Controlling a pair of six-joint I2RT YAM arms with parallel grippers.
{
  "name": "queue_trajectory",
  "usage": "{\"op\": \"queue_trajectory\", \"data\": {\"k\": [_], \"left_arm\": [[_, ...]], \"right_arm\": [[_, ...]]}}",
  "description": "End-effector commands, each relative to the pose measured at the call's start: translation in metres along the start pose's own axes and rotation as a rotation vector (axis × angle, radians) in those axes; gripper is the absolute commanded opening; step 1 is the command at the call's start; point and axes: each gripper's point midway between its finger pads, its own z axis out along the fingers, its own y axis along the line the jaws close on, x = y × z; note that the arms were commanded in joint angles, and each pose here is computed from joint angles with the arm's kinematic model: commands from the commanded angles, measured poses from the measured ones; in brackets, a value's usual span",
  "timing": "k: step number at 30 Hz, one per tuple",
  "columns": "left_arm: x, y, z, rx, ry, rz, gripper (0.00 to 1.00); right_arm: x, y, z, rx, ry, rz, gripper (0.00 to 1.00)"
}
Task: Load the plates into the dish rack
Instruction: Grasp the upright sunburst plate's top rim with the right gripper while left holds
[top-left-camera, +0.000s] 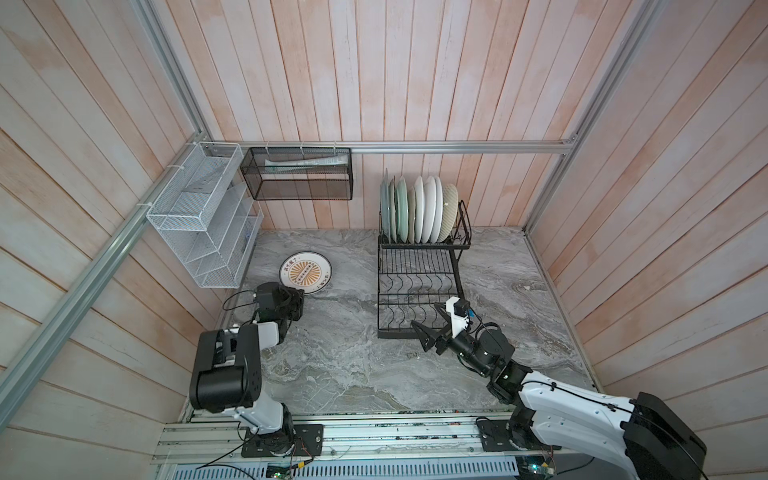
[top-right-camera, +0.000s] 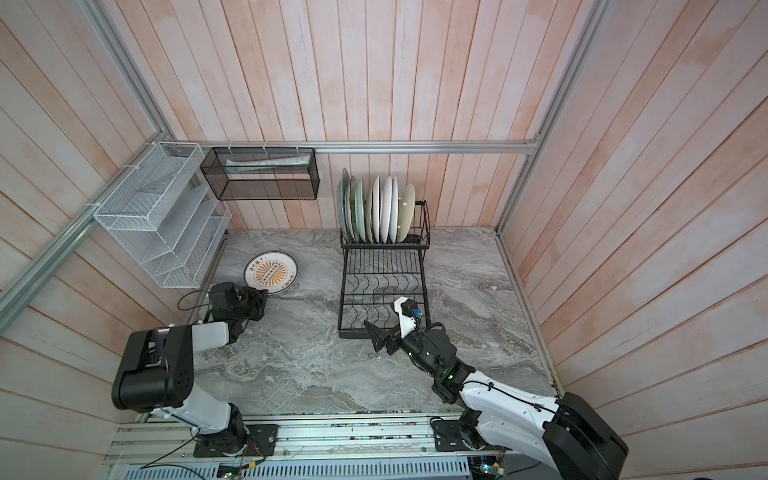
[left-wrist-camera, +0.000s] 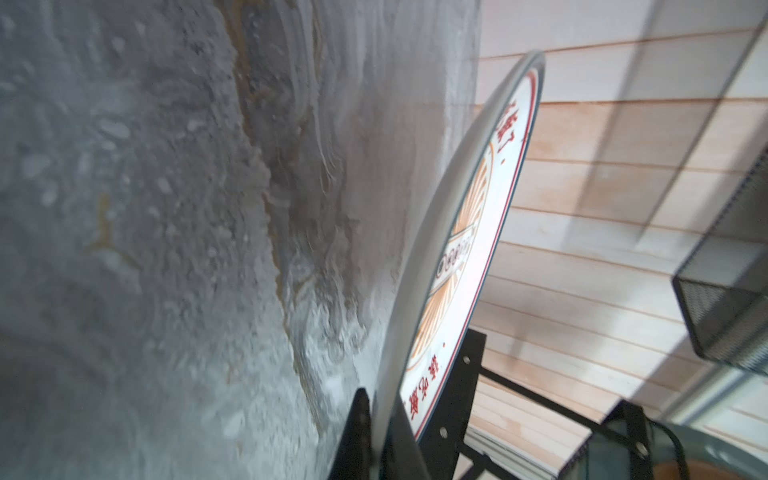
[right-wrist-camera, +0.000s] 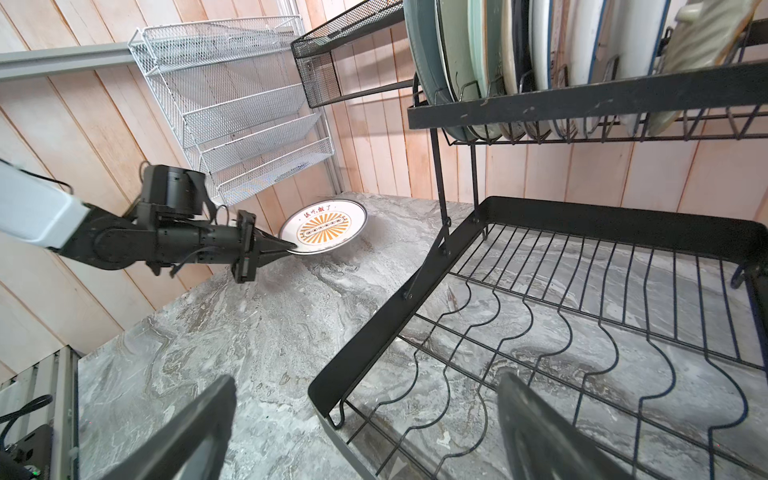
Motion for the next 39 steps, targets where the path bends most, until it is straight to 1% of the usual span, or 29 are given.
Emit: {"op": "queue_trajectory", "data": {"k": [1,3,6,9,11,13,16,20,21,23,27,33,37,39], "left_arm": [[0.012,-0.02,-0.038,0.042,0.017,0.122,0.0],[0.019,-0.02,-0.063,0.007,0.021,0.181,0.0],[0.031,-0.028,-0.098,-0.005,0.031,0.243,0.0],[0.044,-0.039,-0.123,0.003,0.071,0.296,0.0],[0.054,-0.047,-0.135,0.016,0.111,0.324,0.0],[0.061,-0.049,-0.144,-0.004,0.135,0.327,0.0],[0.069,-0.055,-0.154,-0.055,0.133,0.373,0.0],[0.088,-0.063,-0.158,-0.1,0.145,0.434,0.0],[0.093,-0.062,-0.158,-0.133,0.14,0.444,0.0],[0.103,-0.064,-0.157,-0.174,0.142,0.458,0.0],[0.129,-0.064,-0.15,-0.237,0.184,0.472,0.0],[0.158,-0.075,-0.15,-0.278,0.193,0.51,0.0],[0.17,-0.076,-0.149,-0.284,0.21,0.509,0.0],[0.175,-0.076,-0.149,-0.285,0.22,0.515,0.0]], "right_arm": [[-0.002,0.001,-0.001,-0.001,-0.012,-0.049,0.98],[-0.003,0.006,-0.003,-0.025,-0.027,-0.08,0.98],[-0.006,0.012,-0.005,-0.058,-0.072,-0.125,0.98],[-0.005,0.025,0.002,-0.098,-0.079,-0.216,0.98],[-0.002,0.039,0.005,-0.13,-0.084,-0.325,0.98],[0.004,0.055,0.007,-0.166,-0.083,-0.449,0.98],[0.011,0.068,0.012,-0.178,-0.074,-0.607,0.98],[0.016,0.077,0.026,-0.17,-0.052,-0.733,0.98],[0.015,0.081,0.029,-0.173,-0.054,-0.753,0.98],[0.017,0.089,0.035,-0.19,-0.053,-0.797,0.98],[0.023,0.106,0.048,-0.221,-0.042,-0.913,0.98],[0.035,0.123,0.065,-0.265,-0.024,-1.014,0.97],[0.047,0.128,0.075,-0.284,0.006,-1.052,0.92],[0.052,0.128,0.082,-0.281,0.027,-1.069,0.85]]}}
